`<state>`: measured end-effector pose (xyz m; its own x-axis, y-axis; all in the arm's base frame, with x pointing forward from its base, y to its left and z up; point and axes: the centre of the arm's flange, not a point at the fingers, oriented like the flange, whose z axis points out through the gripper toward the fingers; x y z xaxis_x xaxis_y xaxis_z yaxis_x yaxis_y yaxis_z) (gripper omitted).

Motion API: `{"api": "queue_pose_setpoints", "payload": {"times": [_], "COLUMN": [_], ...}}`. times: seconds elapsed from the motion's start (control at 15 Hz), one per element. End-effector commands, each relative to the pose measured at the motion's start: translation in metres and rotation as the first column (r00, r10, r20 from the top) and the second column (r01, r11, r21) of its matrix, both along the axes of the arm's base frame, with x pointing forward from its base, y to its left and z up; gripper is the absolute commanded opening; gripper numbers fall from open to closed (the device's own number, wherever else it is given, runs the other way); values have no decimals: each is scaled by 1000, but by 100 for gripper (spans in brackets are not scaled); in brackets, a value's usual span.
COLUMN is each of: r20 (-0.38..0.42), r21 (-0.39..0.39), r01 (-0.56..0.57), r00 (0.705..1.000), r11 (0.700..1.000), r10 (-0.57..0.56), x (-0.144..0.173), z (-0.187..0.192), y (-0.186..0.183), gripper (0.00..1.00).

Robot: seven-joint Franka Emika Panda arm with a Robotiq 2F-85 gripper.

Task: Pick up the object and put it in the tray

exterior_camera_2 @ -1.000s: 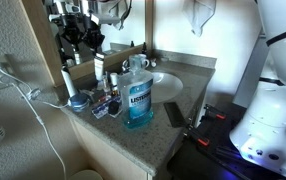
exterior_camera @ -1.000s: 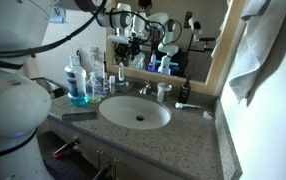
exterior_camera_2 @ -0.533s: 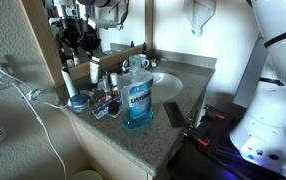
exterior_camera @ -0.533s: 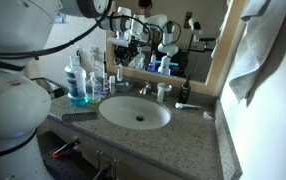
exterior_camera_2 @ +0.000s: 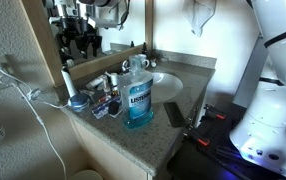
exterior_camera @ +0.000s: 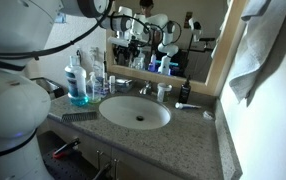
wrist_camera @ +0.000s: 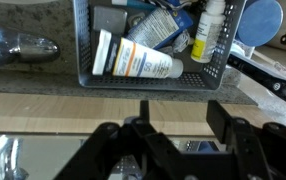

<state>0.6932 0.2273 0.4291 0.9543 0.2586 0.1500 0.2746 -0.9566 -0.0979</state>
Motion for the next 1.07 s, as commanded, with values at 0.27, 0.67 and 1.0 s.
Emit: {"api": "queue_pose_setpoints", "payload": {"times": [0.27, 0.67, 1.0], "r20": [13, -19, -45], "r21": [6, 8, 22], "r01": [19, 82, 136], "r00": [1000, 997, 990], "r11": [1000, 997, 991], "r10": [-19, -81, -135], "x": [-6, -30, -59], "z": [30, 73, 110], "y": [-26, -74, -126], "gripper": [100, 100, 100]}}
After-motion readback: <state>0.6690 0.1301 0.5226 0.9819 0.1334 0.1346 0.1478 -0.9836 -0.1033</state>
